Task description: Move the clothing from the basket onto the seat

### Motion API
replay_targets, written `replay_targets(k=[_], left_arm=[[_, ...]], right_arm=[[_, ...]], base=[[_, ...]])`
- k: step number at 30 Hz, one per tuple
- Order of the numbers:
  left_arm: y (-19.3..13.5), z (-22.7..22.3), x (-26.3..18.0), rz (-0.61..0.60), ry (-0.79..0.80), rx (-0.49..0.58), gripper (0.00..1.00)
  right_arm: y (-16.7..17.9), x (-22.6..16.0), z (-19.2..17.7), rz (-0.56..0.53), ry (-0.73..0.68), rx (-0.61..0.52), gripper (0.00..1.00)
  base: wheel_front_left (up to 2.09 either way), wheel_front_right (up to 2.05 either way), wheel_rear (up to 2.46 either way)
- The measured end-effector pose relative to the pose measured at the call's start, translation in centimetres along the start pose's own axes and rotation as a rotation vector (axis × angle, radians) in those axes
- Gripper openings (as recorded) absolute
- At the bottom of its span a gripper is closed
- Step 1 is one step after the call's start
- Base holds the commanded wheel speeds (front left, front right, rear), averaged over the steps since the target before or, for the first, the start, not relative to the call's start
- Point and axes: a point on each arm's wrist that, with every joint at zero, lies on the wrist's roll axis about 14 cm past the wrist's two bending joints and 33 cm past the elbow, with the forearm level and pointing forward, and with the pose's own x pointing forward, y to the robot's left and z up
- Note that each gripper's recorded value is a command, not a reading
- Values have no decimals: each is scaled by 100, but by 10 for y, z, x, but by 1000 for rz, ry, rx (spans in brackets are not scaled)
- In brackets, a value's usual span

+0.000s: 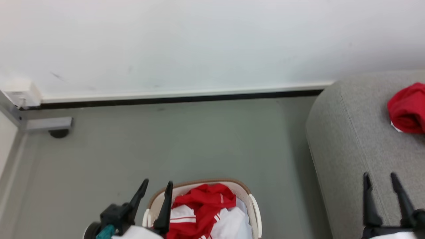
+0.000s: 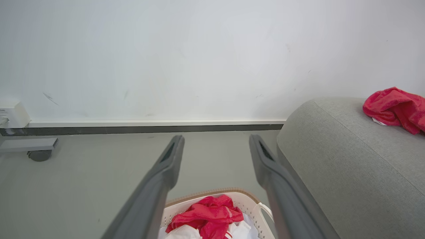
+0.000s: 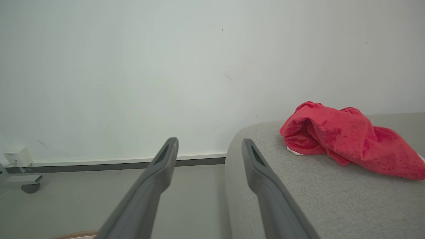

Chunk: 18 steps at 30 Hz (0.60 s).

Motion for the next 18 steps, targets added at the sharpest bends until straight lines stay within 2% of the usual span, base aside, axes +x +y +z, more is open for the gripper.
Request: replay_targets(k=[9,18], left_arm=[[23,5,-42,103,-23,15,100],[29,7,-50,123,-34,28,100]], right_arm=[[28,-24,-16,81,52,18,100],[37,-27,-20,105,65,33,100]], base=[[0,0,0],[0,0,0]])
